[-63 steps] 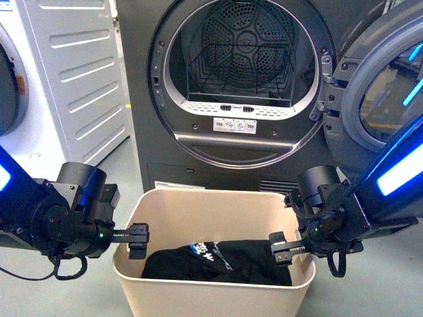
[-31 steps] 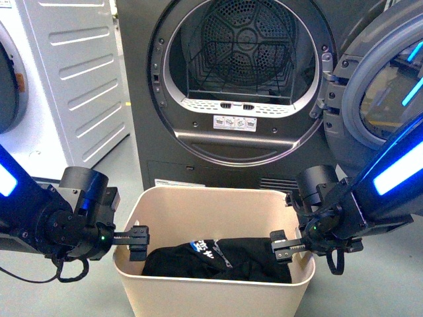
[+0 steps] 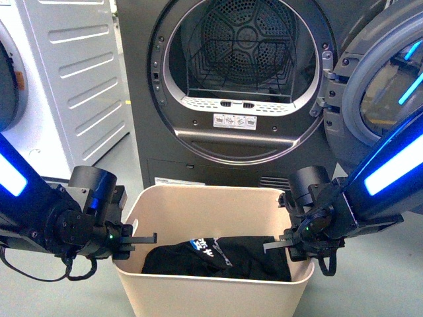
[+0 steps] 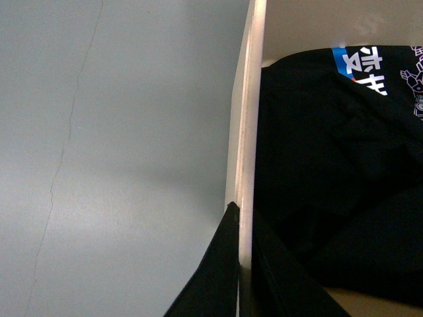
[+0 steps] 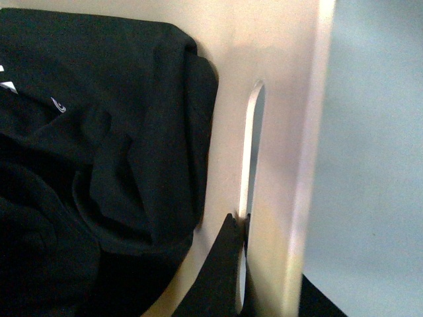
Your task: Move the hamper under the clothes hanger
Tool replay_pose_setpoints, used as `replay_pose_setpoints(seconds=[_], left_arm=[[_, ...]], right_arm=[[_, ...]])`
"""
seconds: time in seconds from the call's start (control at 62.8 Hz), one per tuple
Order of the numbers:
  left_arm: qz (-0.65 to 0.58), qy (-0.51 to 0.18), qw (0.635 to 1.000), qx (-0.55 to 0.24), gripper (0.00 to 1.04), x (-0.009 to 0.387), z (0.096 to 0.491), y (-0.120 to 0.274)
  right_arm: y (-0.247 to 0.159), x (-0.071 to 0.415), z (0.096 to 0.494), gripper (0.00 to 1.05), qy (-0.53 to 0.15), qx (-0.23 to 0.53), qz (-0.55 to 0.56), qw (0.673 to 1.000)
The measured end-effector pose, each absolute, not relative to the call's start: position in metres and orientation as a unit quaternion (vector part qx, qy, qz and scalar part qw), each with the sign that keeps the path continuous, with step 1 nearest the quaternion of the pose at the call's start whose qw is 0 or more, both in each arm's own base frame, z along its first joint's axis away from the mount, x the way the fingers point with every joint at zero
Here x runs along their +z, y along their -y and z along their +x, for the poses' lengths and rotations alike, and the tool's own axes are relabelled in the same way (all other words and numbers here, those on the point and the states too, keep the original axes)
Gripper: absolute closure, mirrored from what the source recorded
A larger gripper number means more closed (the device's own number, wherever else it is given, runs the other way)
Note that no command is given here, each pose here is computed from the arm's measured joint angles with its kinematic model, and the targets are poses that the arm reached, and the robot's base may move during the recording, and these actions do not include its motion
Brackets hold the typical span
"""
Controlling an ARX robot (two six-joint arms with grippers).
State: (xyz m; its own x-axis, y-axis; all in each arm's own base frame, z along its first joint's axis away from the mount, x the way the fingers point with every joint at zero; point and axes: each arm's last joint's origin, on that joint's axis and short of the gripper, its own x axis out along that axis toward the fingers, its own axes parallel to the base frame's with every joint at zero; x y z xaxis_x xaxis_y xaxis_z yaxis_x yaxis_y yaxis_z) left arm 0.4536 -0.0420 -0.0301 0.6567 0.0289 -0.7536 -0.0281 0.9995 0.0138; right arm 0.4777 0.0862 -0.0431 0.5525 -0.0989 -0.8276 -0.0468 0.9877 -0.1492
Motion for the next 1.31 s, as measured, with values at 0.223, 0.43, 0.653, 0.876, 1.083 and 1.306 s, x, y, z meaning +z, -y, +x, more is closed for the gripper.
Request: replay_pose_setpoints(seconds=[0.223, 0.43, 0.653, 0.876, 1.083, 1.306], left_arm=[[0.002, -0.409, 0.913, 0.018, 1.01, -0.014, 0.452, 0.042], [0.008, -0.382, 0.924, 0.016, 1.01, 0.024, 0.455, 0.042], [0.014, -0.358, 0.933, 0.013, 1.01, 0.057, 0.456, 0.040], [0.017, -0.361, 0.932, 0.012, 1.01, 0.063, 0.449, 0.040], [0.020, -0.370, 0.929, 0.018, 1.01, 0.058, 0.444, 0.040], [0.021, -0.370, 0.928, 0.020, 1.01, 0.058, 0.444, 0.040]], right_arm=[[-0.087, -0.037, 0.475, 1.02, -0.474, -0.010, -0.065, 0.878], [-0.087, -0.016, 0.471, 1.02, -0.459, -0.007, -0.054, 0.887], [-0.087, 0.013, 0.469, 1.02, -0.431, -0.005, -0.043, 0.901], [-0.087, 0.021, 0.463, 1.02, -0.429, 0.001, -0.039, 0.902], [-0.091, 0.023, 0.458, 1.02, -0.431, 0.009, -0.041, 0.901], [-0.092, 0.022, 0.457, 1.02, -0.433, 0.011, -0.041, 0.901]])
